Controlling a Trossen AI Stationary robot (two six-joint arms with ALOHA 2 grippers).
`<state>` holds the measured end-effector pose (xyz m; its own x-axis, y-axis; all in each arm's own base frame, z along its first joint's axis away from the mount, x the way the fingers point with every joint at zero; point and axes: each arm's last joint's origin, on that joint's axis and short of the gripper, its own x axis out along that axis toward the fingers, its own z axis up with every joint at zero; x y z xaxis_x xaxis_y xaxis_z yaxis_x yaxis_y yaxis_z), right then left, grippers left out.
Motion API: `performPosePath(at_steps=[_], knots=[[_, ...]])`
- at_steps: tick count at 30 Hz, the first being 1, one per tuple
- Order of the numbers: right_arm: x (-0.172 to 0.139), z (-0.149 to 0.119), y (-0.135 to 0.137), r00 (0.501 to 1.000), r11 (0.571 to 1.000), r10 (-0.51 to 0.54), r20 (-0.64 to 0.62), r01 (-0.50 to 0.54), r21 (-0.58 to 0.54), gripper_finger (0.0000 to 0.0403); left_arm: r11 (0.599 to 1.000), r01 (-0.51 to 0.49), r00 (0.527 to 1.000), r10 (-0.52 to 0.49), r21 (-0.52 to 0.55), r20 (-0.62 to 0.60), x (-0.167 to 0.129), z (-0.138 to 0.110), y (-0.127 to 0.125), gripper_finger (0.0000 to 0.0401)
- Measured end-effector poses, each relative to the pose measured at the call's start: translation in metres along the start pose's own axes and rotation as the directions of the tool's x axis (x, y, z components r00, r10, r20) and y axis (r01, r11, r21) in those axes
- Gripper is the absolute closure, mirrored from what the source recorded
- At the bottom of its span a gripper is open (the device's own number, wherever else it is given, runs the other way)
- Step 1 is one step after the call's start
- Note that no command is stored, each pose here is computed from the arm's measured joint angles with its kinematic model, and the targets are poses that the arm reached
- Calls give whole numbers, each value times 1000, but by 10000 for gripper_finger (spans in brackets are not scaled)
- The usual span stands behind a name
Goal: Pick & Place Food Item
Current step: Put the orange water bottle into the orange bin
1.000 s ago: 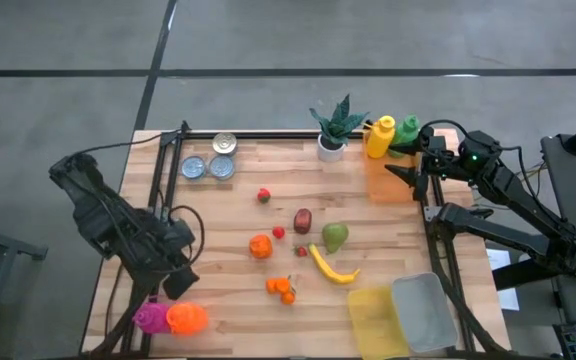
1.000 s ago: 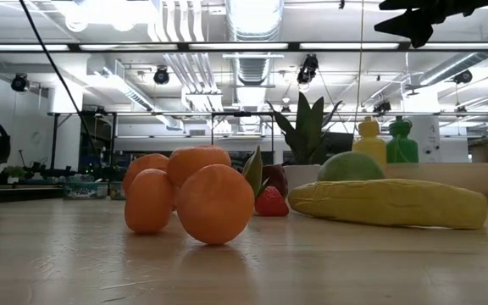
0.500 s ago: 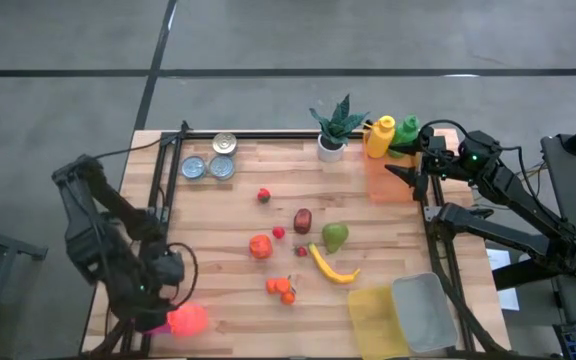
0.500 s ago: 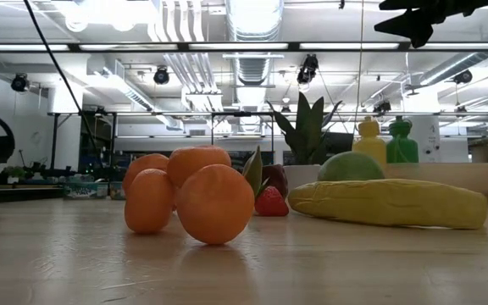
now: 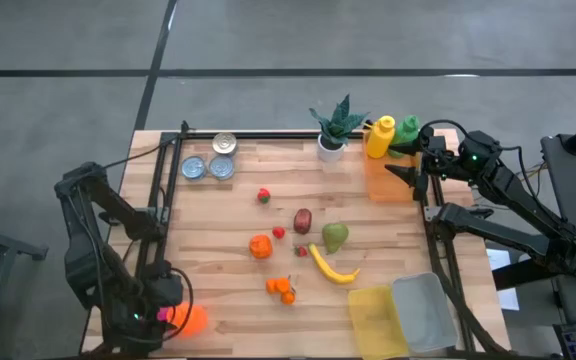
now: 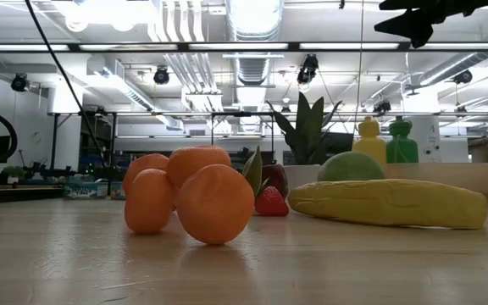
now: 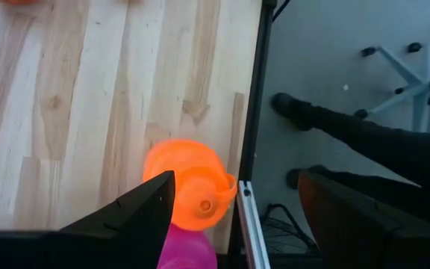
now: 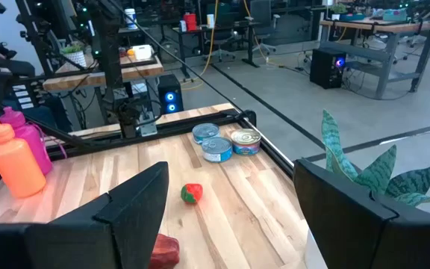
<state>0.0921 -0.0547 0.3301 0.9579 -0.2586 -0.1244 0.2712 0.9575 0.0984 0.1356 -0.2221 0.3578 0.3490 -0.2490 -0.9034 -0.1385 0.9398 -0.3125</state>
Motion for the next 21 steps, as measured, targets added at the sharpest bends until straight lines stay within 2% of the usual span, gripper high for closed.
performPosePath(at_steps=[8, 21], knots=[[0, 0, 0, 1000, 1000, 0, 0, 0, 0, 117, 995, -59, 998, 62, 76, -32, 18, -7, -7, 115], [0, 0, 0, 1000, 1000, 0, 0, 0, 0, 117, 988, -144, 986, 147, 54, -73, 40, -17, 6, 115]])
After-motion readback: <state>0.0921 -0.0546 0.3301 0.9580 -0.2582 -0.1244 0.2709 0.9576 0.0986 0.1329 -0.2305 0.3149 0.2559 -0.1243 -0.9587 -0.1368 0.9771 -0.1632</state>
